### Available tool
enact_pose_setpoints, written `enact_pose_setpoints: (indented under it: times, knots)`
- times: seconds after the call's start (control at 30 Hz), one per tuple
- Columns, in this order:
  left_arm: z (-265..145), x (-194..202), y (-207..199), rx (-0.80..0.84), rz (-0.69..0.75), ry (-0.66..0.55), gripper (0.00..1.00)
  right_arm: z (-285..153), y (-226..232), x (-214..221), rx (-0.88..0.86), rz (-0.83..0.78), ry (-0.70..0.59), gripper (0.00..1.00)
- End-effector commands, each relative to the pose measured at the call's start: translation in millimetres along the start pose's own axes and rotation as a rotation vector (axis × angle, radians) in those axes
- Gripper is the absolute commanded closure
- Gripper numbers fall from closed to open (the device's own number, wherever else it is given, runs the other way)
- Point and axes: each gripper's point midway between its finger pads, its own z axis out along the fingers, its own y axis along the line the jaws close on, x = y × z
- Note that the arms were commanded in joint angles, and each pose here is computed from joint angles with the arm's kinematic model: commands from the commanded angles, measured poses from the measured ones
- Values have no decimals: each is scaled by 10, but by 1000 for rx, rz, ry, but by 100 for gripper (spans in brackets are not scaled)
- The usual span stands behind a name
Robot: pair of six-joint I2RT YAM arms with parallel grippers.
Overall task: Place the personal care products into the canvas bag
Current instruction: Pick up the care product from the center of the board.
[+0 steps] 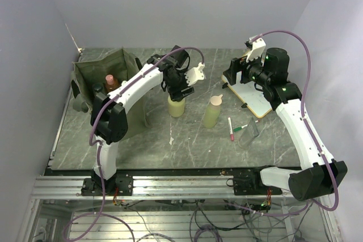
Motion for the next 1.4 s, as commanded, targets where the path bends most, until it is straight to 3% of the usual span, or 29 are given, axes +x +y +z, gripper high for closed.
enact_pose_setpoints:
  times: [0.0,0.63,1.1,1.37]
  knots:
    - [-2,34,52,-18,3,13,28,0,-29,-53,6,-4,-26,18]
    - [-4,112,84,-41,3,50,44,-4,-23,-30,4,1,-23,18]
    - [-198,10,-25,-2,58,-7,93,31,-42,-60,7,3,-24,18]
    - [-405,-81,-97,-8,75,-69,93,162,-6,-125,-33,19,-18,19]
